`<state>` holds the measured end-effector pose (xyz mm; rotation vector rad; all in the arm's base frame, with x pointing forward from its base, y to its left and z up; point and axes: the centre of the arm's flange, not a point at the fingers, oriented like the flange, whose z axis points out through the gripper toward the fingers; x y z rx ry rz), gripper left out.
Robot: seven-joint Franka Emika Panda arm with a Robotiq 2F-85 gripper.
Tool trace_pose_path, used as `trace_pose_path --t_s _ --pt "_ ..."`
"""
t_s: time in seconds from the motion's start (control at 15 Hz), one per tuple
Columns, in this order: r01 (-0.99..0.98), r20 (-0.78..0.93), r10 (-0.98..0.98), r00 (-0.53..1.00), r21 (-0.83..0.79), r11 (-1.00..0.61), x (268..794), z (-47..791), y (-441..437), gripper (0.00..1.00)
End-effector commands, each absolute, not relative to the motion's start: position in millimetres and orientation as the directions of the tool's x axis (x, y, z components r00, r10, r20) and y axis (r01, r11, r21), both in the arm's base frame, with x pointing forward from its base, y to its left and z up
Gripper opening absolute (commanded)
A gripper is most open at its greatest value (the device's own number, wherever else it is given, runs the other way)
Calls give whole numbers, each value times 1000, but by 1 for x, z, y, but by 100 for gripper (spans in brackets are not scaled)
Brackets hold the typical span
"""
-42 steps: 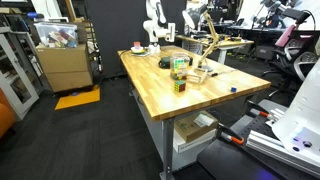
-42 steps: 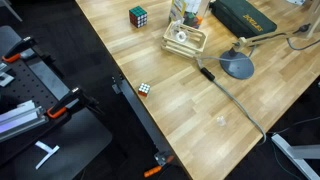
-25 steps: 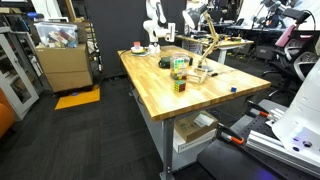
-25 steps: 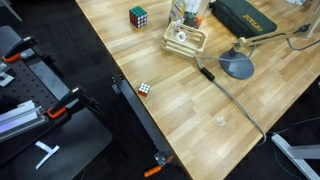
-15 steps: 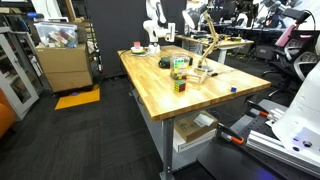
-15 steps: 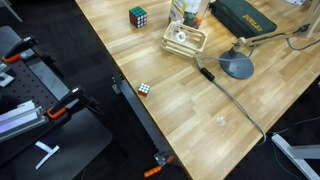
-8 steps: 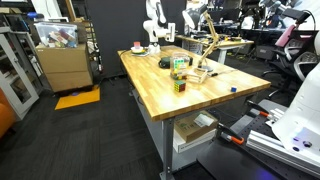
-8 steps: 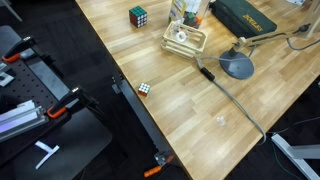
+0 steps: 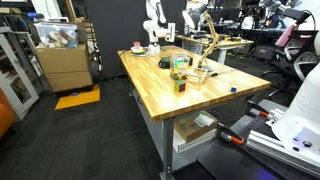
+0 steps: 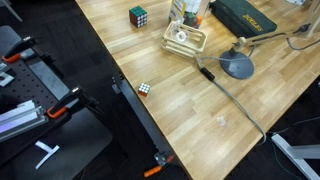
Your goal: Pick up the small Rubik's cube from the table and move it to the left.
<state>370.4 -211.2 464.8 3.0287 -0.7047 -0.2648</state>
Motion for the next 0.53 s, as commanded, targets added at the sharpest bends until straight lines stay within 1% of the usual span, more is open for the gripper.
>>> trace_pose_path --t_s 0.0,0.2,0.47 --pt "-436 -160 -440 884 58 -898 370 465 -211 100" --pt "-484 -198 -479 855 25 -875 366 457 -217 100" --pt "-538 -255 -518 816 -7 -843 362 418 -241 100"
